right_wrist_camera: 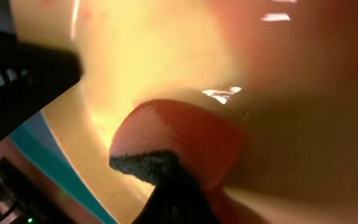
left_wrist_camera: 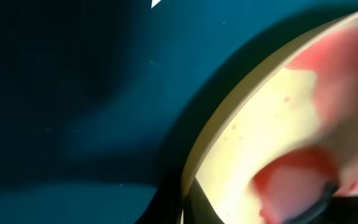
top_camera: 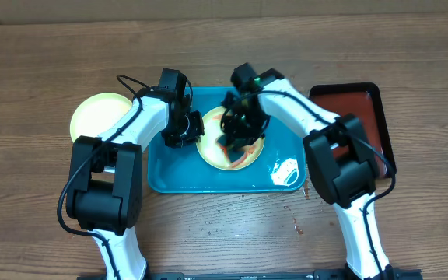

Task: Clean dirty plates on tray and stack at the side
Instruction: 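Scrub the second yellow plate with the sponge in the right gripper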

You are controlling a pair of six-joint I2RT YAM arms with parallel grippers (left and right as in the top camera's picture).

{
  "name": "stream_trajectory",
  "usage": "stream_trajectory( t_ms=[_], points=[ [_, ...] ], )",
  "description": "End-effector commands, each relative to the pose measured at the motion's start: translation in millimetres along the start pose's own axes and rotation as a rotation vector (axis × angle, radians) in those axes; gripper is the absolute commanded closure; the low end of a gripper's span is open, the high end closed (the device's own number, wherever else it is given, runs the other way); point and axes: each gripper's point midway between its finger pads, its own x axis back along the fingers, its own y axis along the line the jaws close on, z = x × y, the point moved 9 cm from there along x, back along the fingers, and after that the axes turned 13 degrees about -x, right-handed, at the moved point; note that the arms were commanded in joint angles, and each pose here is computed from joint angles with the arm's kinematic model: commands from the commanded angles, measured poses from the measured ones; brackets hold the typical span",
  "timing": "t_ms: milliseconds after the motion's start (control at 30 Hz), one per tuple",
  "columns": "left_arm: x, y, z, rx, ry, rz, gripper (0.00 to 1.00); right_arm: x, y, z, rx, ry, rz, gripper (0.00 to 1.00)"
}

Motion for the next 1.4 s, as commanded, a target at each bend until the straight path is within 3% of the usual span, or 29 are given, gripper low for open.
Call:
stream_trajectory(
  t_ms=[0,167,367,633,833,1067,1367],
  points=[
    [-10,-1,5,0.000,0.031,0.018,0.96,-22,-11,4,-0.003,0.087,-0.009,0.96],
    [-10,-1,5,0.000,0.031,0.018,0.96,7,-29,-12,-0.048,0.018,0.072,0.96],
    [-9,0,5,0.001,0.030,0.014,0.96,52,-57,-35,-0.136,-0.159,0.327,0.96],
    [-8,5,4,0.016,0.030,0.012,0.96,66,-66,-55,-0.108,-0.346,0.532,0.96],
    [-8,6,5,0.019,0.034,0.012,0.96,56,-48,-55,-0.069,-0.348,0.464,0.96],
    [-7,6,4,0.021,0.032,0.012,0.96,22,-25,-36,-0.060,-0.166,0.186,0.96],
    [-7,6,4,0.021,0.033,0.012,0.96,-26,-6,-10,-0.014,-0.017,0.012,0.96]
  ],
)
